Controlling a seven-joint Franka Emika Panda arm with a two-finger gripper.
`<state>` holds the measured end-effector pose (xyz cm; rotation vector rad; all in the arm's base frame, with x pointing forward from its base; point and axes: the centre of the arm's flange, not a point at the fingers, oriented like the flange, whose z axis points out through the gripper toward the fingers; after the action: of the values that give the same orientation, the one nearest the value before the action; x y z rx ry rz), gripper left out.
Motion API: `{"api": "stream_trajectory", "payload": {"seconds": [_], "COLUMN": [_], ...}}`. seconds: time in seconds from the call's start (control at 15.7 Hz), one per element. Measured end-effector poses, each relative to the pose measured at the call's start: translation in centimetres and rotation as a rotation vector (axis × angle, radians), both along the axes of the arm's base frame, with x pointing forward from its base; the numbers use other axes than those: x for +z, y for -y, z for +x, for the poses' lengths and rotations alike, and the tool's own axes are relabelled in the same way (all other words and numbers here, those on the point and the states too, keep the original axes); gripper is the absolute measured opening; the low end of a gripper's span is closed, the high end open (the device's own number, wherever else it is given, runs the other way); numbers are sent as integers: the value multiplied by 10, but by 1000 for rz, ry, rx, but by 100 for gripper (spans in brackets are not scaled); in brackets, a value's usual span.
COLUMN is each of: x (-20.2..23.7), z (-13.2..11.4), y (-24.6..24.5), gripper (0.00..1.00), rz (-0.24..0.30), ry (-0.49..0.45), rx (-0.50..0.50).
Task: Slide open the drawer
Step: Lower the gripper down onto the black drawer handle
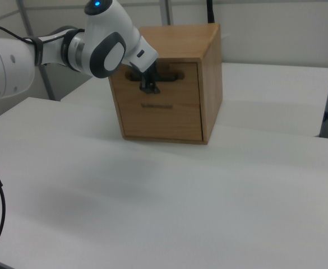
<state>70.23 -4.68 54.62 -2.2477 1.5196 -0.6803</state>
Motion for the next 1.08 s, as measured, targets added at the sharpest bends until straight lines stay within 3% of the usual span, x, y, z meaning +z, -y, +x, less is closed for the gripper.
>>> {"api": "stream_trajectory", "payload": {"seconds": [1.08], "x": [-5], "z": [13], "y": [-3], "gripper": [52], "rz": [29], "ry": [65], "rx": [-15]}}
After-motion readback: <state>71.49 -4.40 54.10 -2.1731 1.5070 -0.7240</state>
